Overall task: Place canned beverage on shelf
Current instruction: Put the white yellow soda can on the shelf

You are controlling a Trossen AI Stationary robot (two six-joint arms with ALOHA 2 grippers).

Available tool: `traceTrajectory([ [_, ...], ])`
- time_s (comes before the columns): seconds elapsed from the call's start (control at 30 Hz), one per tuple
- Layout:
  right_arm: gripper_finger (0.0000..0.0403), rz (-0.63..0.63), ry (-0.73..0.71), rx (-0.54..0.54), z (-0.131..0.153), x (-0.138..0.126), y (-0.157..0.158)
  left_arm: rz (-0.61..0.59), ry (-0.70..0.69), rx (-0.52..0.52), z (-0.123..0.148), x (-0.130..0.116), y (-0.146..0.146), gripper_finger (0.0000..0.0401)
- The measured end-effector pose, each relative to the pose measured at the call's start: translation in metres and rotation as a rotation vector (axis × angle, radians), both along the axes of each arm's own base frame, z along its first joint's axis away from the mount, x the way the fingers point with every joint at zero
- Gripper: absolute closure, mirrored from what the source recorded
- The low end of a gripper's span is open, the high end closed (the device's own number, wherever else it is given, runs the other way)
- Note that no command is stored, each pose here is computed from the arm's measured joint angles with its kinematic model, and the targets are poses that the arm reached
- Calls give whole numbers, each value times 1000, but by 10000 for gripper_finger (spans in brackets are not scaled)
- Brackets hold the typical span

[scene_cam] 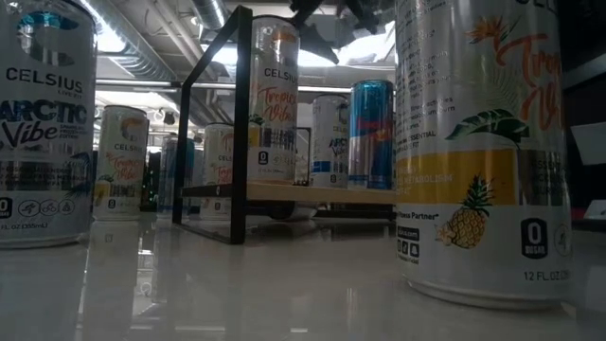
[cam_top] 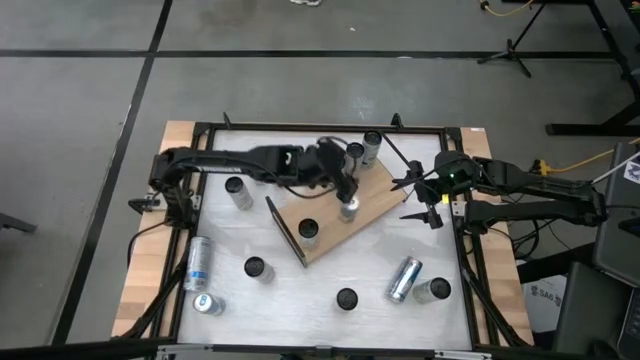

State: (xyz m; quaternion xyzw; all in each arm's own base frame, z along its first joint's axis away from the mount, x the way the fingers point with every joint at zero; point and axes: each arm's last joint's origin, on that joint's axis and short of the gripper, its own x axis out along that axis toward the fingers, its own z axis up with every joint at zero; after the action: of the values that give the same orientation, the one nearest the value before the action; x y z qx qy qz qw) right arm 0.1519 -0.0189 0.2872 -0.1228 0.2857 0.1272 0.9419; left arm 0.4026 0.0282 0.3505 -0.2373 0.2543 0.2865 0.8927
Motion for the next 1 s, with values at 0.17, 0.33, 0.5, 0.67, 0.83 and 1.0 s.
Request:
traceTrajectory([
  [0.17,33,-1,1,0,0,0,0,33,8,50,16,-17,28,58],
  [0.33,33,-1,1,0,0,0,0,88,9,93,28,-32,62,58],
  [0.5,33,-1,1,0,0,0,0,121,44,43,24,-46,102,58],
  [0.67,33,-1,0,0,0,0,0,177,104,-26,13,-61,139,58],
  [0.83,33,-1,0,0,0,0,0,251,127,-43,8,-73,167,58],
  [1.0,33,-1,1,0,0,0,0,253,174,-102,-13,-70,185,58],
])
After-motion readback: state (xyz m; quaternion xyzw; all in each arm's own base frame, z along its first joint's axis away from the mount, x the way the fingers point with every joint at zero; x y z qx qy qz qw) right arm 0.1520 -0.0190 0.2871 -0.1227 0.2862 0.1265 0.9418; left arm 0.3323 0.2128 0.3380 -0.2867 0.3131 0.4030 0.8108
